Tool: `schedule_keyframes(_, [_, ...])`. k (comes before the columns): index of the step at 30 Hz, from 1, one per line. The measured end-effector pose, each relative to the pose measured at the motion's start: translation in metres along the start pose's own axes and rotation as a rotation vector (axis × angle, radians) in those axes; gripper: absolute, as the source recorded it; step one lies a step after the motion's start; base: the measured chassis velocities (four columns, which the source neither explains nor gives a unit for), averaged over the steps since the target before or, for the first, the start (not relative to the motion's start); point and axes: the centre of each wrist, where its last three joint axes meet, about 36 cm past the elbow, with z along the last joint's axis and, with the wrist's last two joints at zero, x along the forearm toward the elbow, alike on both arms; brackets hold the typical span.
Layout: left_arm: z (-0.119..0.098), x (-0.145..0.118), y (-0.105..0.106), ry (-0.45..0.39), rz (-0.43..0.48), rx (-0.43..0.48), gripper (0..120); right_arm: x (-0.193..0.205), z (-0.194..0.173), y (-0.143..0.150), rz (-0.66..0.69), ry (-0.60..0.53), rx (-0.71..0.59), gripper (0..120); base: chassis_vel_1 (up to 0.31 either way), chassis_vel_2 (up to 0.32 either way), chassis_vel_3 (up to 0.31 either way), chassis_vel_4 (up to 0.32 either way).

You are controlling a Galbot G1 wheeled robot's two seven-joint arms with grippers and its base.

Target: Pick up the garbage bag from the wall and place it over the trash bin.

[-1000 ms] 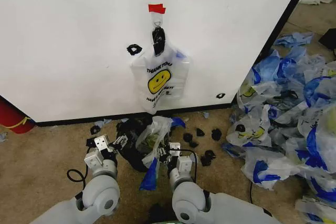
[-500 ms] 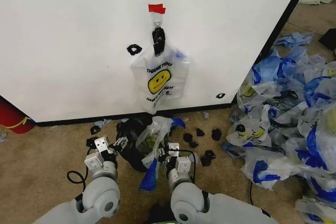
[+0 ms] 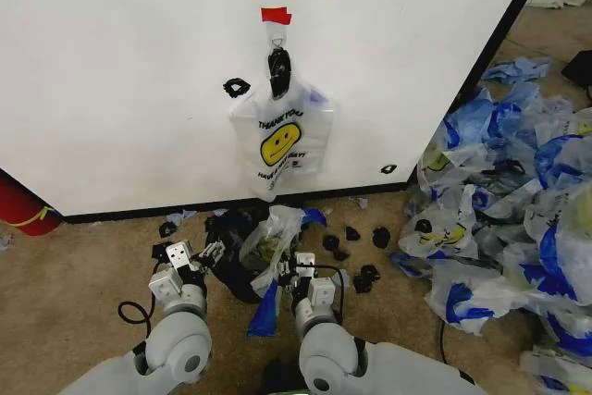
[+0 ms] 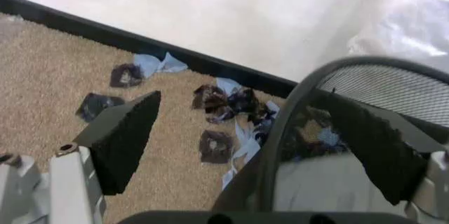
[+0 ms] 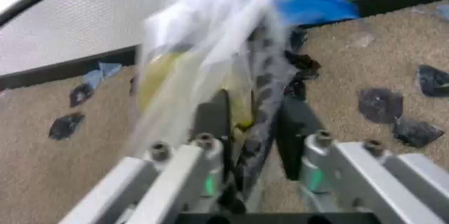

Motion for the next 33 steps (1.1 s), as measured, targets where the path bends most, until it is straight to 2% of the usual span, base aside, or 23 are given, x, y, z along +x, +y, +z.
schedule_keyframes(2, [-0.002, -0.001, 0.0, -0.007, 0.001, 0.001, 94, -0.002, 0.0, 0.001, 0.002, 0.0, 0.0, 8, 0.0, 0.0, 0.0, 0.0])
schedule_keyframes(4, [-0.004, -0.001, 0.0, -0.01, 0.004, -0.001, 94, -0.003, 0.0, 0.003, -0.002, 0.0, -0.002, 4, 0.0, 0.0, 0.0, 0.0])
schedule_keyframes(15, [-0.021, 0.001, -0.001, -0.058, 0.06, -0.017, 94, -0.004, -0.002, 0.006, -0.005, -0.015, 0.004, 2, 0.0, 0.0, 0.0, 0.0])
schedule_keyframes(18, [-0.039, 0.012, -0.005, -0.056, 0.15, -0.005, 94, -0.006, -0.005, 0.004, -0.003, -0.054, 0.03, 2, 0.0, 0.0, 0.0, 0.0])
schedule_keyframes(19, [-0.051, 0.027, -0.012, -0.02, 0.221, 0.034, 94, -0.007, -0.007, 0.001, 0.0, -0.074, 0.051, 2, 0.0, 0.0, 0.0, 0.0])
schedule_keyframes(21, [-0.056, 0.034, -0.015, 0.005, 0.253, 0.058, 94, -0.007, -0.008, 0.0, -0.001, -0.08, 0.059, 2, 0.0, 0.0, 0.0, 0.0])
schedule_keyframes(23, [-0.068, 0.057, -0.027, 0.102, 0.36, 0.132, 94, -0.008, -0.011, -0.003, -0.005, -0.119, 0.096, 1, 0.0, 0.0, 0.0, 0.0])
schedule_keyframes(25, [-0.073, 0.069, -0.033, 0.167, 0.429, 0.159, 94, -0.006, -0.013, -0.006, -0.016, -0.142, 0.126, 1, 0.0, 0.0, 0.0, 0.0])
schedule_keyframes(27, [-0.073, 0.069, -0.034, 0.17, 0.432, 0.16, 94, -0.006, -0.014, -0.006, -0.016, -0.142, 0.128, 1, 0.0, 0.0, 0.0, 0.0])
schedule_keyframes(29, [-0.073, 0.069, -0.037, 0.21, 0.494, 0.156, 94, -0.001, -0.018, -0.012, -0.04, -0.16, 0.167, 1, 0.0, 0.0, 0.0, 0.0])
schedule_keyframes(33, [-0.066, 0.058, -0.037, 0.233, 0.528, 0.12, 94, 0.005, -0.019, -0.027, -0.077, -0.194, 0.244, 1, 0.0, 0.0, 0.0, 0.0])
